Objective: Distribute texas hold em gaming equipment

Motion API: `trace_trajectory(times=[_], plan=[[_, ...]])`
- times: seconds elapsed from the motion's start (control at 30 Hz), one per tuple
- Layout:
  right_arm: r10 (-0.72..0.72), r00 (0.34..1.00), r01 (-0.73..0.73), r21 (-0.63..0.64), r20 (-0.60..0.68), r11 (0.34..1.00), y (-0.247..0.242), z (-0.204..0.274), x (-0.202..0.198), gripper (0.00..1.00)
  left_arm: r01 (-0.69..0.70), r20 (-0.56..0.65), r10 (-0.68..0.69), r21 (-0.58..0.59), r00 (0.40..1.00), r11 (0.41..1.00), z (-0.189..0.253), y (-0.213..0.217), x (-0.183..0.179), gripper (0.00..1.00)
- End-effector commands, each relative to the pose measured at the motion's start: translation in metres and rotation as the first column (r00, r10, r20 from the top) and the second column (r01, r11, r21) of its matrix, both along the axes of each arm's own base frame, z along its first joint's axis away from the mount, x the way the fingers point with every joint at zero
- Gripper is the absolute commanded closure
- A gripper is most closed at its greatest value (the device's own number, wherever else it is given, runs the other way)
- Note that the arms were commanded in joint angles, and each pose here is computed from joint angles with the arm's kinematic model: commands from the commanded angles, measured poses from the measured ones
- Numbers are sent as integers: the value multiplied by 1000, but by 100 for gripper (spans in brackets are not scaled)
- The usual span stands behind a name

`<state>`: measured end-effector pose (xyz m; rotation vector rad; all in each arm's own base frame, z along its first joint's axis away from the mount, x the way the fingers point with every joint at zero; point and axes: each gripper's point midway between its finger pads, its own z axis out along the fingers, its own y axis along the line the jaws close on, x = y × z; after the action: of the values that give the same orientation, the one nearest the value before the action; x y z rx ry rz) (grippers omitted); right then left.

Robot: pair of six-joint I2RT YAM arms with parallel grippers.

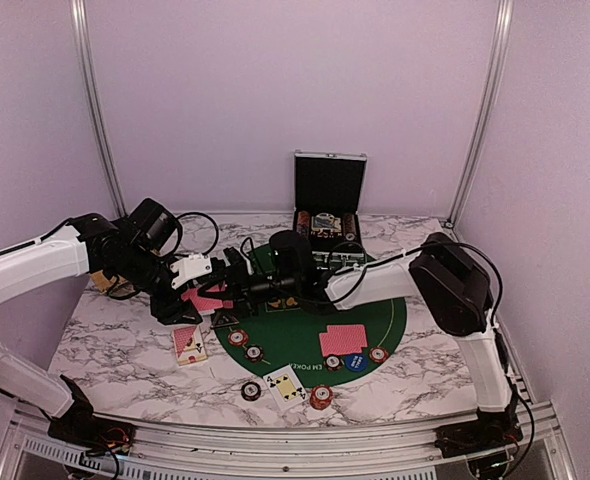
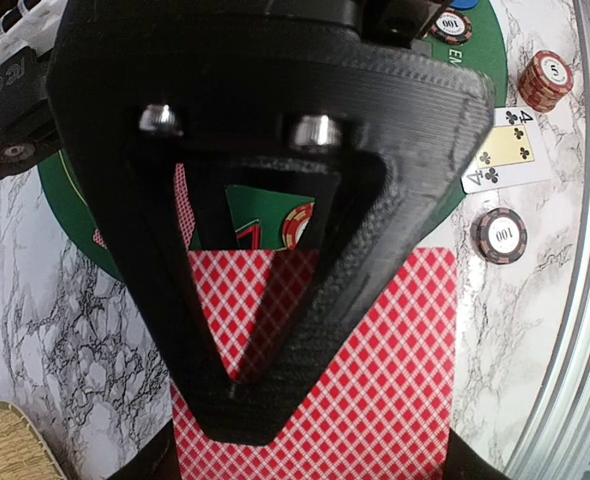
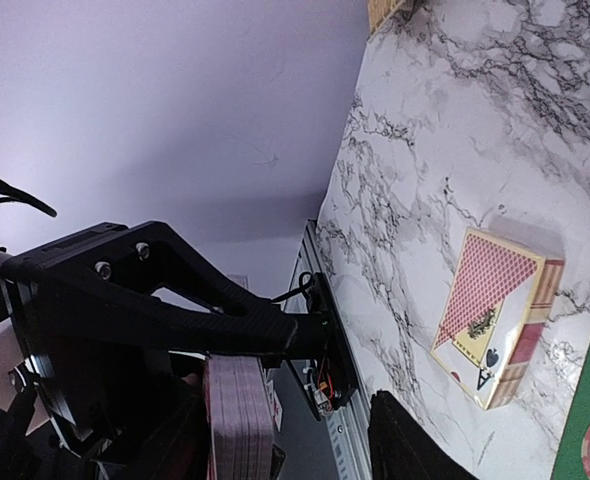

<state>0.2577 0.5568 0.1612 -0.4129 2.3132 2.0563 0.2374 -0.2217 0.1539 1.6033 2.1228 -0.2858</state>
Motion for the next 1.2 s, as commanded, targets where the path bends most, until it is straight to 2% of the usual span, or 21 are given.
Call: trace_trajectory(times=[0.0, 0.4, 0.63, 1.17], plan=[[-4, 1000, 4, -17, 14, 1000, -9, 9, 1, 49, 12, 37, -11, -27, 999, 1000, 12, -5, 3, 100], [-11, 1000, 11, -4, 22, 1000, -18, 19, 3, 67, 11, 33, -10, -13, 999, 1000, 7, -1, 0, 100], [-11, 999, 11, -19, 38, 1000, -25, 19, 3, 71, 10, 35, -10, -7, 999, 1000, 6, 0, 1, 100], [-46, 999, 47, -22, 28, 999, -49, 27, 10, 93, 1, 34, -2, 24, 999, 1000, -1, 3, 4, 100]])
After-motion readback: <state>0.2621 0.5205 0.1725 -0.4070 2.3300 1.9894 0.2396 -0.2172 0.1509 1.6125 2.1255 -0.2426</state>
